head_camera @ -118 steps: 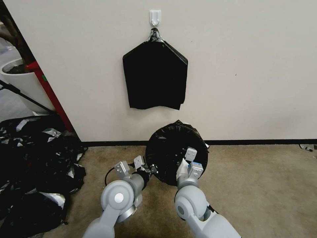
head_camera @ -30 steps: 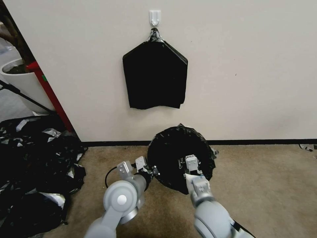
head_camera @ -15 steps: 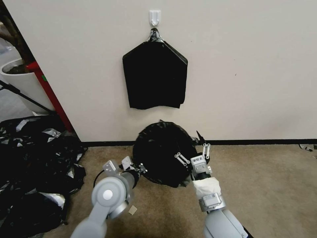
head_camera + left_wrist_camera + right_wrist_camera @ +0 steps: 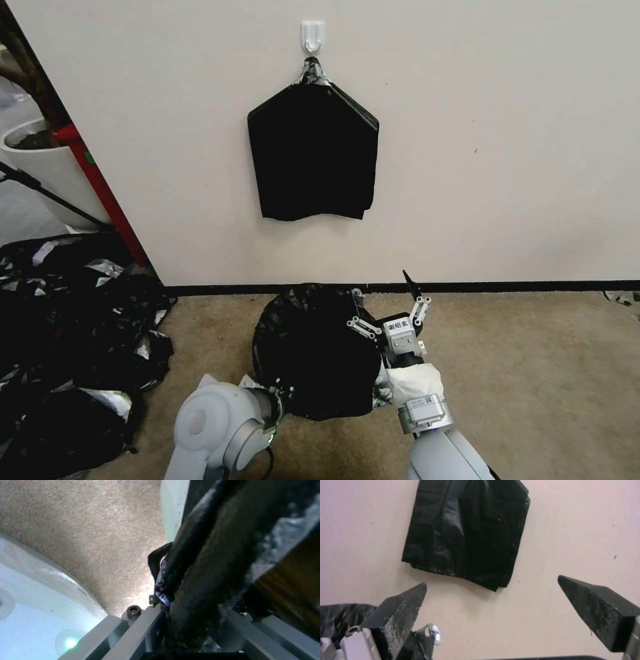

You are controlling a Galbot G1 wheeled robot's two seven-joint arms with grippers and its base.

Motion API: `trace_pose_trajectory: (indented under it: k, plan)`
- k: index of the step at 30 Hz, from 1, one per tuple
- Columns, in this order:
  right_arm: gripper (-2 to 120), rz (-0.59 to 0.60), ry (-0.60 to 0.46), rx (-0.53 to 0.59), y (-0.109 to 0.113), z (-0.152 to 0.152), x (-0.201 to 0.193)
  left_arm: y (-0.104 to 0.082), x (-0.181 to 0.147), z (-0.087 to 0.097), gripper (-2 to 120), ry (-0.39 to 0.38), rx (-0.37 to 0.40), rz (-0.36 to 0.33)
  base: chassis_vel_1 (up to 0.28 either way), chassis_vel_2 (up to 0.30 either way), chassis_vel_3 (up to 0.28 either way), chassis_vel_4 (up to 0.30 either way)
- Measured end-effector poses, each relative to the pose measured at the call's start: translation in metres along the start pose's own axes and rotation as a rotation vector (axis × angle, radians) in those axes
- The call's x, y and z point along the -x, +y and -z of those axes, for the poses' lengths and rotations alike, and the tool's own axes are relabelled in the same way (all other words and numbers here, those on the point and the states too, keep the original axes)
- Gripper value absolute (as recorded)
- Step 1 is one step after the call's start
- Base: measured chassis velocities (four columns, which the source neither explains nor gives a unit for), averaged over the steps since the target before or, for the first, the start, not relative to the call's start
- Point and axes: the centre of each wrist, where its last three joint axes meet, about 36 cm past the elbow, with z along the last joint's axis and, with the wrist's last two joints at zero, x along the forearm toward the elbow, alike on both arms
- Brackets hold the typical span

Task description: Place a trash bag onto the trash bin.

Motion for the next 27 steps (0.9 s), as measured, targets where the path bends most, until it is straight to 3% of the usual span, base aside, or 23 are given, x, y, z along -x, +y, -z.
trace_pose_trajectory:
  k: [8,17,22,27]
  plan:
    - [100,-0.002,0.032,0.000,0.001,-0.003,-0.004,-0.008,0.022,0.011,0,0.006,-0.031,0.024,0.000,0.000,0.000,0.000]
    - [100,-0.006,0.042,0.003,0.003,-0.006,-0.003,-0.016,0.044,0.009,0,-0.010,-0.020,0.056,0.000,0.000,0.000,0.000]
    - [100,-0.005,0.045,0.000,0.003,-0.008,-0.002,-0.018,0.046,0.009,14,-0.012,-0.015,0.050,0.000,0.000,0.000,0.000]
    - [100,-0.004,0.047,-0.003,0.004,-0.010,0.000,-0.017,0.046,0.013,35,-0.019,-0.017,0.046,0.000,0.000,0.000,0.000]
